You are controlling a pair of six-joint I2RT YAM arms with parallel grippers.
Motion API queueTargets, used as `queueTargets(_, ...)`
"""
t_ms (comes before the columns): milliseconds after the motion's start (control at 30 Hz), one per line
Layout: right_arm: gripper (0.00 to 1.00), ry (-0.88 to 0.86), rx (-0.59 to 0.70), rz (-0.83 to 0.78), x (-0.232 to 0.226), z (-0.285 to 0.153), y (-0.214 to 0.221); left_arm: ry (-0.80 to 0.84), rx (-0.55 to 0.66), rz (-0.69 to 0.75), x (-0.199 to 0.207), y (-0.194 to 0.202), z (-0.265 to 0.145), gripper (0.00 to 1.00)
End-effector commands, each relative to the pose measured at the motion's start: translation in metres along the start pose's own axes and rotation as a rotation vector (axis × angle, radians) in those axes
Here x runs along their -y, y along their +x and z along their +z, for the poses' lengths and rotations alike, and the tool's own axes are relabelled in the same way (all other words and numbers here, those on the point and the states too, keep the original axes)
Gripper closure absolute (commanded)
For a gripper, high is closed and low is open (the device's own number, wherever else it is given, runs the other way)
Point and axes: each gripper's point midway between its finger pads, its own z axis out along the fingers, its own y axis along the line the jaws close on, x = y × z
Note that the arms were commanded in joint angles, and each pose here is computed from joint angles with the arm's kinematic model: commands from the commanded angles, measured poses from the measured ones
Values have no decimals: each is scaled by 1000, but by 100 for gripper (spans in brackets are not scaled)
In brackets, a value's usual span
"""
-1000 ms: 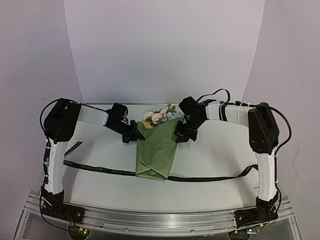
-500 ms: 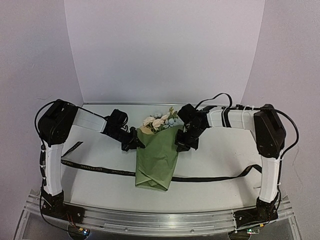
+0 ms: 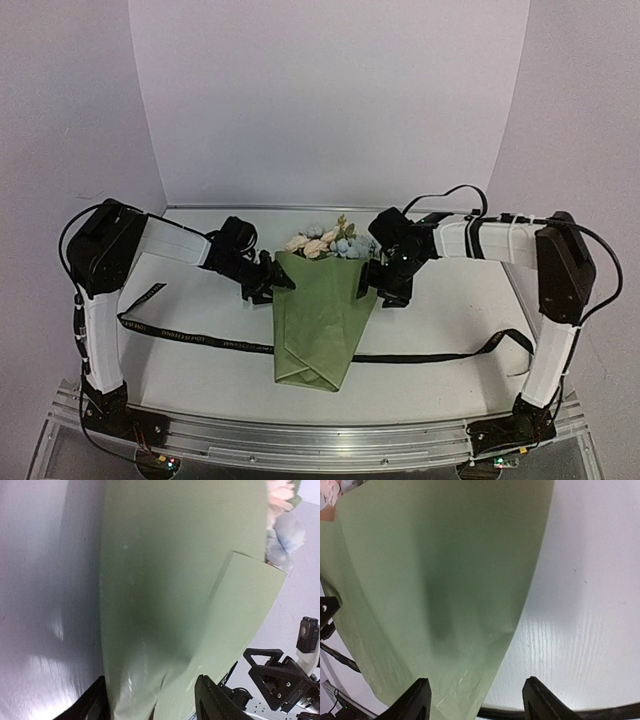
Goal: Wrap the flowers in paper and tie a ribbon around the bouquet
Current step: Place the folded bouquet on the ribbon, then pick up the ribbon at the center of the board.
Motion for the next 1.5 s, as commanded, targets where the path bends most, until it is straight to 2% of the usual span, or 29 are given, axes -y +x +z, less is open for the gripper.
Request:
queueTargets(0, 20, 19, 120, -24, 16, -44, -9, -22, 173, 81, 31, -15, -44, 33)
queueTargets(100, 11, 47, 144, 0, 40, -55, -3, -91, 258, 75, 25, -19, -66, 24)
queueTargets(167, 9, 60, 151, 21, 54, -60, 3, -149, 319, 40, 11, -19, -83, 22)
queueTargets(300, 8, 101, 169, 60, 89, -67, 20, -270, 475, -104, -34, -14, -129, 23)
queueTargets(467, 8, 135, 192, 101, 123, -72, 39, -471, 691, -340, -116, 12, -203, 25)
queueTargets(567, 8, 157, 224, 125, 144, -77, 45, -556, 813, -429, -148, 27, -244, 27)
queueTargets(667, 8, 156, 224, 183, 164, -78, 53, -619, 877, -520, -175, 40, -268, 28)
queueTargets(867, 7, 157, 250, 273, 194, -81, 67, -656, 893, -629, -202, 45, -268, 27)
queueTargets(1167, 3, 258, 308, 387, 244, -89, 83, -704, 825, -701, -228, 34, -247, 27)
queueTargets(1367, 2, 286, 300, 447, 261, -84, 91, -727, 776, -720, -240, 27, -231, 33)
queueTargets(1467, 2, 300, 298, 468, 267, -83, 92, -724, 761, -721, -243, 23, -224, 40)
